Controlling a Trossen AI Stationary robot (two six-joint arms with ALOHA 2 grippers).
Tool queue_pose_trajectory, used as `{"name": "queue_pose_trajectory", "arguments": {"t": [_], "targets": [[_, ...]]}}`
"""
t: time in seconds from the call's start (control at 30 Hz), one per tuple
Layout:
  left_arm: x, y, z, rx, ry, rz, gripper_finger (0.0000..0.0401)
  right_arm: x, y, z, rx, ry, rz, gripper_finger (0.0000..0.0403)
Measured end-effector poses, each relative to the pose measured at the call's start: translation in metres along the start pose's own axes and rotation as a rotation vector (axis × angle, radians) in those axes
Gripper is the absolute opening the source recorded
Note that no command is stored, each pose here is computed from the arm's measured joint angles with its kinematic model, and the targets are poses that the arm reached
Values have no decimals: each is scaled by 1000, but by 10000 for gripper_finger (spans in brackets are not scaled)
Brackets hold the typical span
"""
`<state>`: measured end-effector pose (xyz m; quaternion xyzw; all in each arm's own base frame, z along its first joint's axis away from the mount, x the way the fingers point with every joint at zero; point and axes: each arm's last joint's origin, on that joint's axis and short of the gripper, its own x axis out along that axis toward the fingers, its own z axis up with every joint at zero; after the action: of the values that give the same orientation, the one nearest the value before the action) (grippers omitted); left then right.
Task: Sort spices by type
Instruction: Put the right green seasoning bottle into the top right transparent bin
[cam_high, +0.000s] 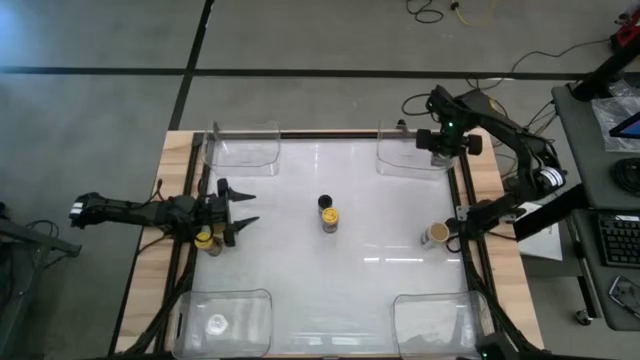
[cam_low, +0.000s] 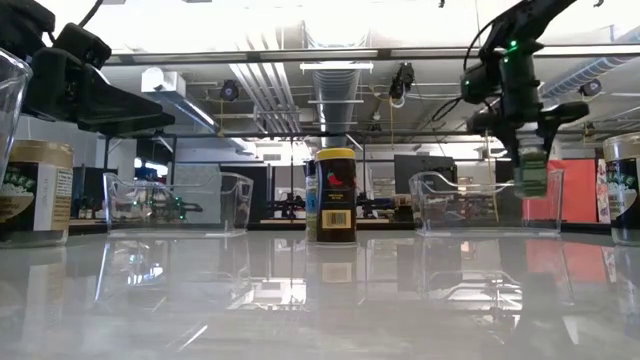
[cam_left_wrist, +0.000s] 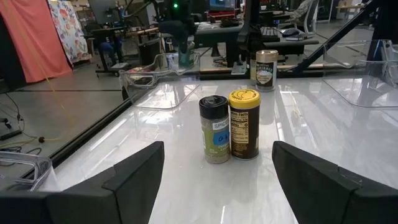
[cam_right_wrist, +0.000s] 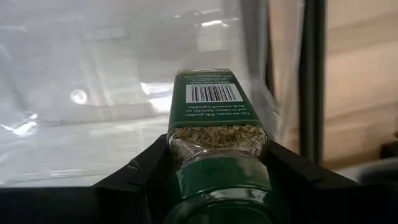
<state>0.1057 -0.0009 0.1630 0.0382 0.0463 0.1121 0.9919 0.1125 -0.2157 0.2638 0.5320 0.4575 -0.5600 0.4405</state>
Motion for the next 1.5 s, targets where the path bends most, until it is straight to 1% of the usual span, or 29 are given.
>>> {"name": "queue_pose_trajectory", "arguments": {"t": [0.17,0.57,0.83,1.0,1.13,1.33,1.5], "targets": [[0,0,0,0,1,0,283,3,0,1,12,-9,-7,191],[0,0,0,0,0,0,283,31,4,-1,95,-14,-2,192],[0,0,0,0,0,0,283,32,13,-6,101,-20,32,191],[0,0,0,0,1,0,283,30,27,-4,87,-7,64,191],[0,0,0,0,1,0,283,31,45,1,57,30,95,192],[0,0,0,0,1,0,283,38,76,14,-5,90,118,191],[0,0,0,0,0,0,283,42,91,26,-34,139,149,195]]}}
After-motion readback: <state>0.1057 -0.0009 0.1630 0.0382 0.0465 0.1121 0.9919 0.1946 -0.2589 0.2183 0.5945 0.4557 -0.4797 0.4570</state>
